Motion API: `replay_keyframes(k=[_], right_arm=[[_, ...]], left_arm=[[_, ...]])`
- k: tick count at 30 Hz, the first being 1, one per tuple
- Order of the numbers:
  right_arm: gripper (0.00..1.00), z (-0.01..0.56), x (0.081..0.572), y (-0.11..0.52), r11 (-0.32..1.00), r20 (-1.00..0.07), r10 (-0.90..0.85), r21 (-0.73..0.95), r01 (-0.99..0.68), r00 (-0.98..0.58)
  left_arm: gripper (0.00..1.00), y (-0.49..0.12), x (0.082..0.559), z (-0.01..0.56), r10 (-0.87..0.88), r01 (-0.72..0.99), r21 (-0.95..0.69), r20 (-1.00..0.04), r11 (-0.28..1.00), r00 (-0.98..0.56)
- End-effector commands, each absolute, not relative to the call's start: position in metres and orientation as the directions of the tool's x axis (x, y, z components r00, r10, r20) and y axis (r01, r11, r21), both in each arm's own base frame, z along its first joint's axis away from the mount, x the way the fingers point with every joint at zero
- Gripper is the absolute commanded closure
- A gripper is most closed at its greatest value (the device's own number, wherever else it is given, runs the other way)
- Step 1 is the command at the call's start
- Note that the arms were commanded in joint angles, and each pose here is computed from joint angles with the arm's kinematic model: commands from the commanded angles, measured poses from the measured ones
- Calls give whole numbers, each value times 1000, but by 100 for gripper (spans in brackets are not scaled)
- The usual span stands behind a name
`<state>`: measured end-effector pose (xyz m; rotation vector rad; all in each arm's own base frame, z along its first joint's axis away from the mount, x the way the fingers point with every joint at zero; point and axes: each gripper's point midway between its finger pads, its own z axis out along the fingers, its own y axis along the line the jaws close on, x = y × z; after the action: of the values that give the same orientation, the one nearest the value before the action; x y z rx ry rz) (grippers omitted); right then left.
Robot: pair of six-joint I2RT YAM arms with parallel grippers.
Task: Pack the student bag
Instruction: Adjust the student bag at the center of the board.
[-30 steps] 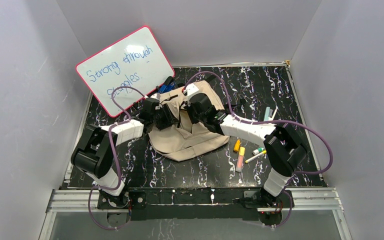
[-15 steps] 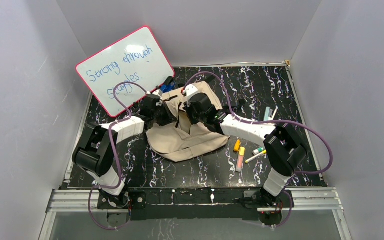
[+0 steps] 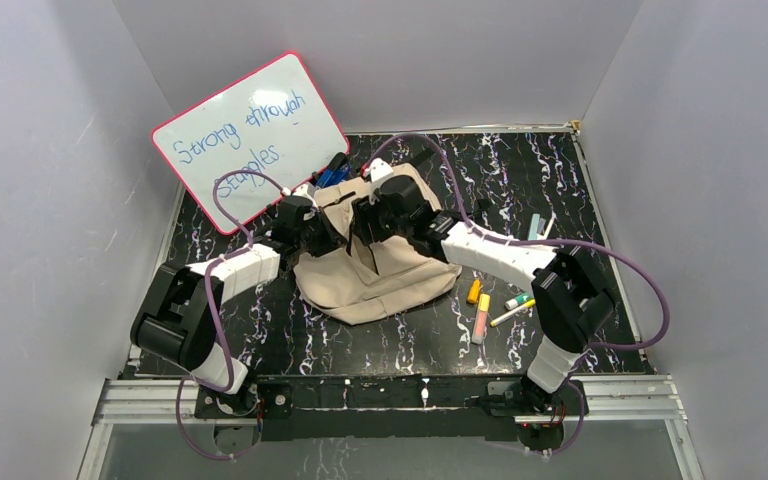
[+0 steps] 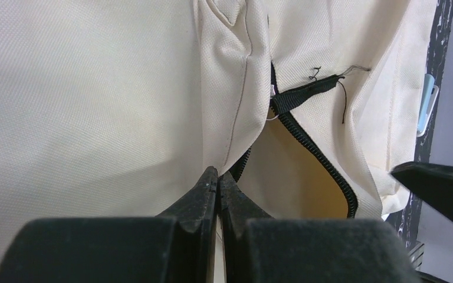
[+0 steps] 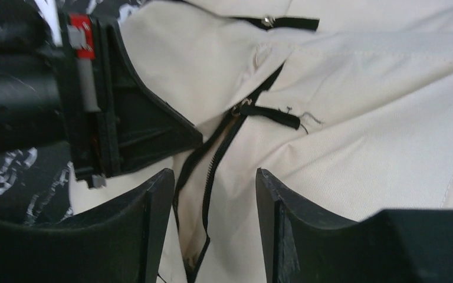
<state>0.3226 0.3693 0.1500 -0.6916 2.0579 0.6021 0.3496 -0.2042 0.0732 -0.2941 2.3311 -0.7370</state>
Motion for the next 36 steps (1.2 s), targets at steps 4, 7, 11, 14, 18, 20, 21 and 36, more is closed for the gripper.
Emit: replay_keyframes(k=[4,7,11,14,18,20,21,36], right_arm=[[36,216,355,380,740,-847,22,370,-561,-531],[35,204,372,374,761,-782,77,446,-470,-618],[36,184,381,370,741,-669,137,559,-373,-731],[39,174,385,372,729,-626,161,597,-336,-763],[42,163,386,380,715,-595,159,620,-324,-788],[43,159,388,384,709,-587,153,625,-325,-795],[44,157,388,386,708,-584,149,626,-326,-798],[45,147,391,384,728,-579,137,609,-314,-804]], left_arm=[[100,-197,345,69,-397,-32,-570,-530,821,-750],[100,-198,344,67,-396,-32,-573,-523,819,-755],[100,-200,343,65,-392,-29,-578,-515,815,-762],[100,-201,343,64,-391,-27,-580,-514,814,-764],[100,-202,342,62,-387,-24,-582,-509,813,-769],[100,-203,341,61,-384,-21,-583,-508,812,-771],[100,-203,341,61,-384,-21,-584,-507,812,-772],[100,-204,340,59,-378,-17,-586,-500,810,-779]])
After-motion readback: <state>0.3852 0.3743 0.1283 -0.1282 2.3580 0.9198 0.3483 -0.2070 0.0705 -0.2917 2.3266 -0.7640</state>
